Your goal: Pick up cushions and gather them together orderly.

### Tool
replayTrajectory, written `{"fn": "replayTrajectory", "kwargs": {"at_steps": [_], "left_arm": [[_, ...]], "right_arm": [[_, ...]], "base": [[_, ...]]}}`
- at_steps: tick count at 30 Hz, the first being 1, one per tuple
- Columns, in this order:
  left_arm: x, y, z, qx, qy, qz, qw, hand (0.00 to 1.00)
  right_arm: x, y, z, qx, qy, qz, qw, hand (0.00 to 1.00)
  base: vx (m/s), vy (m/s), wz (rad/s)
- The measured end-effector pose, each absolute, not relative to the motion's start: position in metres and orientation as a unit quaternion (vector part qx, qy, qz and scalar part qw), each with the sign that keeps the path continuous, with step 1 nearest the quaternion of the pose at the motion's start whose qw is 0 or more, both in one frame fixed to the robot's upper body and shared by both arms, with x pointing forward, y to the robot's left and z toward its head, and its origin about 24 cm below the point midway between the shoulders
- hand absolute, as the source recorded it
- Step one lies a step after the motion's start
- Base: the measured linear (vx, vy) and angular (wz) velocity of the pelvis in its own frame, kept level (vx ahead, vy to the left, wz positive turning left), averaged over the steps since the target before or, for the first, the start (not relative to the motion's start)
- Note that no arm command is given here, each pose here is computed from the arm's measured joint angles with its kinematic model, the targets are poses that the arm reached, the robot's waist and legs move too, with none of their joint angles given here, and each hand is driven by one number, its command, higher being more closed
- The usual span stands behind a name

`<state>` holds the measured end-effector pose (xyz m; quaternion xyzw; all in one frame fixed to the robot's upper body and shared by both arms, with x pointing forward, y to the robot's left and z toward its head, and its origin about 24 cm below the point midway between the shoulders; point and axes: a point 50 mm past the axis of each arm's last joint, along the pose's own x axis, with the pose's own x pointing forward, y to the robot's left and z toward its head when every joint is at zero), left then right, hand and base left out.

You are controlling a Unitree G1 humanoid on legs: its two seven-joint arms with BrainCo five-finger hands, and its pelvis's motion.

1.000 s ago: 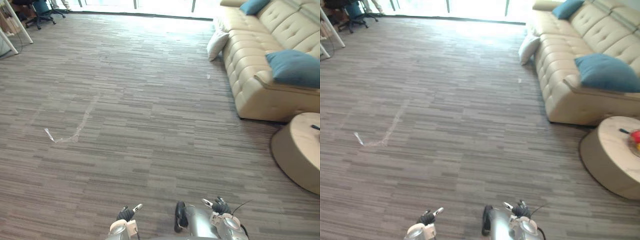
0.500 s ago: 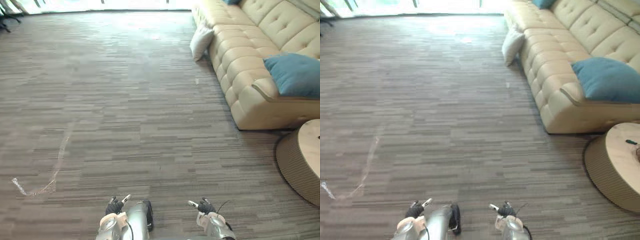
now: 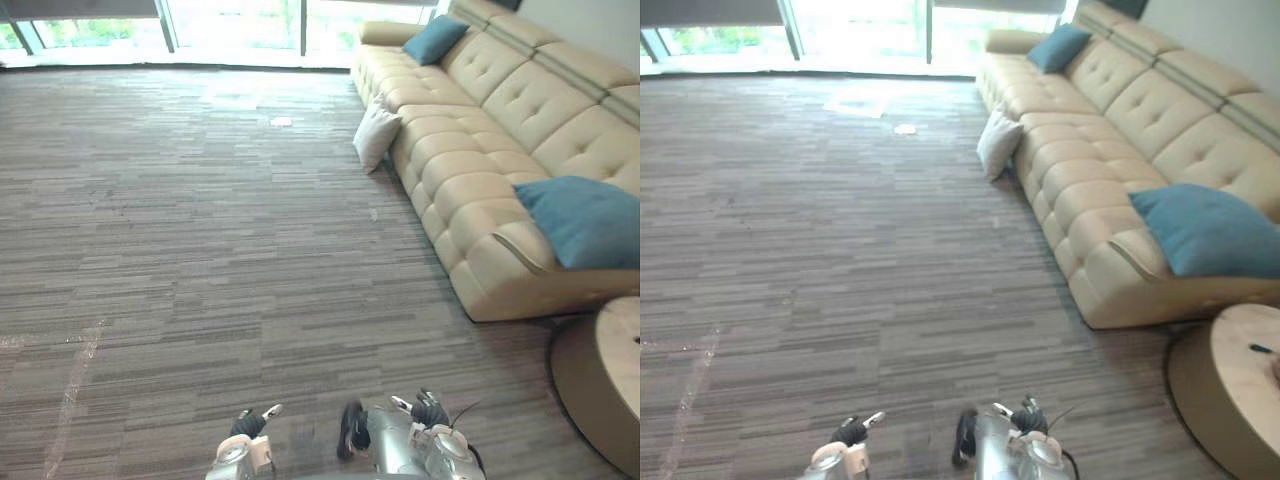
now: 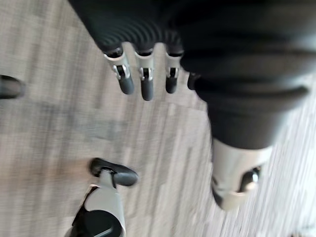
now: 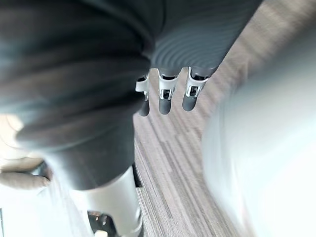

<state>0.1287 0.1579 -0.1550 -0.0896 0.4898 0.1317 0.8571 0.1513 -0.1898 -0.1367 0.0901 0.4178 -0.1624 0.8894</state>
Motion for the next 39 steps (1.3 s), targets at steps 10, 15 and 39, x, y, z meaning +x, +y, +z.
{"fn": "replayTrajectory", "kwargs": {"at_steps": [10, 15, 39], "left_arm": [[0.138, 0.185, -0.143, -0.085, 0.437, 0.174, 0.878, 0.00], [0.133, 0.195, -0.143, -0.092, 0.435, 0.194, 0.875, 0.00], [0.132, 0.176, -0.150, -0.111, 0.465, 0.178, 0.860, 0.00]], "right_arm": [[0.152, -0.154, -0.143, 0.122, 0.447, -0.134, 0.876, 0.00], [0.143, -0.148, -0.148, 0.118, 0.464, -0.125, 0.869, 0.00], [0.150, -0.172, -0.143, 0.104, 0.444, -0.146, 0.878, 0.00]], "base": [[0.76, 0.017, -0.31], [0.80, 0.340, -0.51], [0.63, 0.053, 0.07]]}}
